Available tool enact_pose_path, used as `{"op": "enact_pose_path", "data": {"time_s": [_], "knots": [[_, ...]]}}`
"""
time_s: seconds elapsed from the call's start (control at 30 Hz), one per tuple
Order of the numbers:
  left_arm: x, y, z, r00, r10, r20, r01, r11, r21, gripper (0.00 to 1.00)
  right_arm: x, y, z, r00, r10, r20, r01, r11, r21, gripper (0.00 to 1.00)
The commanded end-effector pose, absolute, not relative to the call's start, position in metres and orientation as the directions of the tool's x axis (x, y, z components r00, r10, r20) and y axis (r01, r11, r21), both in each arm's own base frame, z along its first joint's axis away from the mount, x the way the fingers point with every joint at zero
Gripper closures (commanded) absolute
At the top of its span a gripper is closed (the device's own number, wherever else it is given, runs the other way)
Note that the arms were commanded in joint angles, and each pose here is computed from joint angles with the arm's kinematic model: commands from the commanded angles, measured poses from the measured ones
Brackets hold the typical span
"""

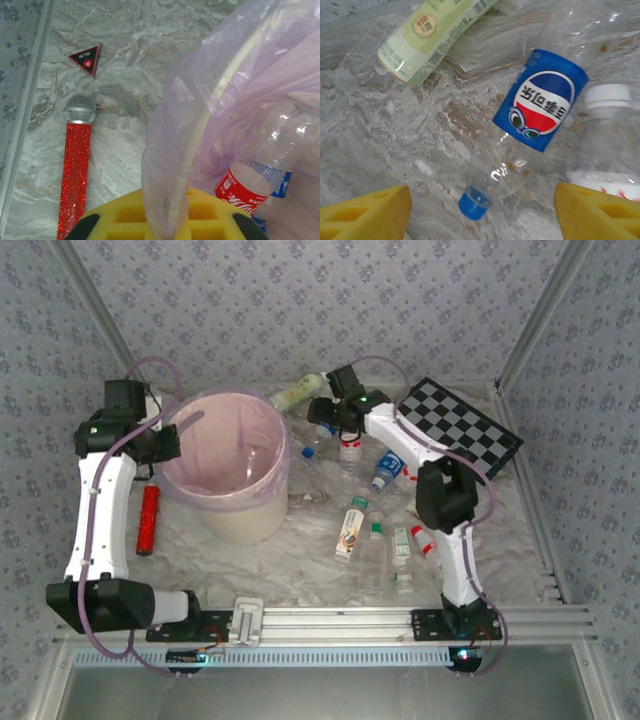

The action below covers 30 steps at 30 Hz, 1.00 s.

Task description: Put the plastic bottles in the bin

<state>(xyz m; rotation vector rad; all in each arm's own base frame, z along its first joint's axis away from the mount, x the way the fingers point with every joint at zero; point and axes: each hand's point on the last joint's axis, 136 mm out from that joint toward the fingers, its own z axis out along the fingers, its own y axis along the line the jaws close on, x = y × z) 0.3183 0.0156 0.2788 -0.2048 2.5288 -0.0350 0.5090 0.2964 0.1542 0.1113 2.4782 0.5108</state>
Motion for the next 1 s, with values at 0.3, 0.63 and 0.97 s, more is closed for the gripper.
{"op": "enact_pose_path", "data": {"time_s": [0.3, 0.63, 0.97], "knots": [[0.324, -0.002, 0.287, -0.797, -0.135, -0.589, -0.058, 0.987, -0.147, 1.00, 0.524, 0.283, 0.081, -0.834, 0.261, -0.487, 0.195, 0.964, 0.182, 0.19], [0.319, -0.013, 0.285, -0.803, -0.118, -0.584, -0.017, 0.984, -0.176, 1.00, 0.534, 0.287, 0.058, -0.839, 0.286, -0.464, 0.223, 0.957, 0.187, 0.25], [0.323, -0.052, 0.279, -0.824, -0.059, -0.564, 0.077, 0.974, -0.214, 1.00, 0.524, 0.268, 0.151, -0.803, 0.194, -0.563, 0.108, 0.977, 0.183, 0.47]]}}
